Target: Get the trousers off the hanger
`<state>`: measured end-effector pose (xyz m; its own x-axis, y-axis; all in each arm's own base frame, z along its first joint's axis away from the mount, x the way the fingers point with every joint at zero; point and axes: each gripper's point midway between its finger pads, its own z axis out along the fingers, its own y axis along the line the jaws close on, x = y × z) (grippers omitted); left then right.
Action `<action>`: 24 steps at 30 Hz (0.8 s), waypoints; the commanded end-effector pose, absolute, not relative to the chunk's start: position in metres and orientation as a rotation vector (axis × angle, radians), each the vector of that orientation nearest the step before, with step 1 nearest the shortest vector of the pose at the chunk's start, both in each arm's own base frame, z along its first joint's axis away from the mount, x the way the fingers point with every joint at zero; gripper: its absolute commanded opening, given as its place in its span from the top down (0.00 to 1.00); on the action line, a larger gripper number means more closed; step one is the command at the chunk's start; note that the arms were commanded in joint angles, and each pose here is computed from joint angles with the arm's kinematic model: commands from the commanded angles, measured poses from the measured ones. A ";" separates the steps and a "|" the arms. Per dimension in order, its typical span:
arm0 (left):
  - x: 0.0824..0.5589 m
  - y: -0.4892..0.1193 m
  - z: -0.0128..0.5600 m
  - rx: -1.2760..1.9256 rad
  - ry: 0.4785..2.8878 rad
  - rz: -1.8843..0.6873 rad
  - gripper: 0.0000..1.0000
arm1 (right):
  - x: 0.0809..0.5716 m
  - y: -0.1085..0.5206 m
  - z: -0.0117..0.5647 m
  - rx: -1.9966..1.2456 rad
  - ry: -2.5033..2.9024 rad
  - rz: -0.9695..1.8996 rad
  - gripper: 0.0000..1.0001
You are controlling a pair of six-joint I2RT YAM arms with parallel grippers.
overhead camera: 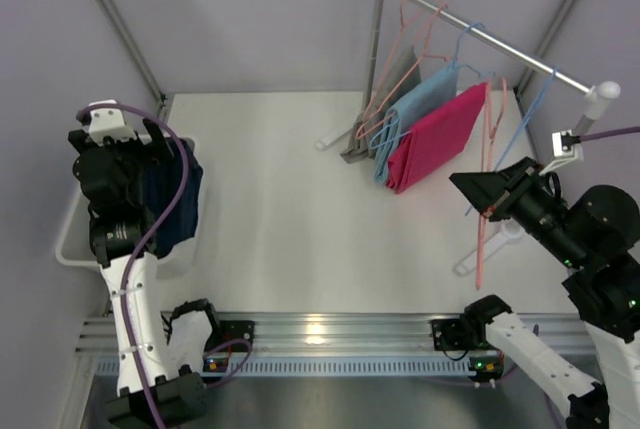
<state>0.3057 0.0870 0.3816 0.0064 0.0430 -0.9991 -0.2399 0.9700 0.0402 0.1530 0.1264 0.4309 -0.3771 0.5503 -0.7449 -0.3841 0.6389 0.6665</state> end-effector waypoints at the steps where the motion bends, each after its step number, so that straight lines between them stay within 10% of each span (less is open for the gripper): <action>1: 0.300 0.082 0.418 -0.155 1.462 0.197 0.01 | 0.169 0.143 0.421 0.249 1.776 1.103 1.00; 24: 0.285 0.070 0.441 -0.075 1.386 0.211 0.01 | 0.302 0.059 0.437 0.805 1.568 0.713 1.00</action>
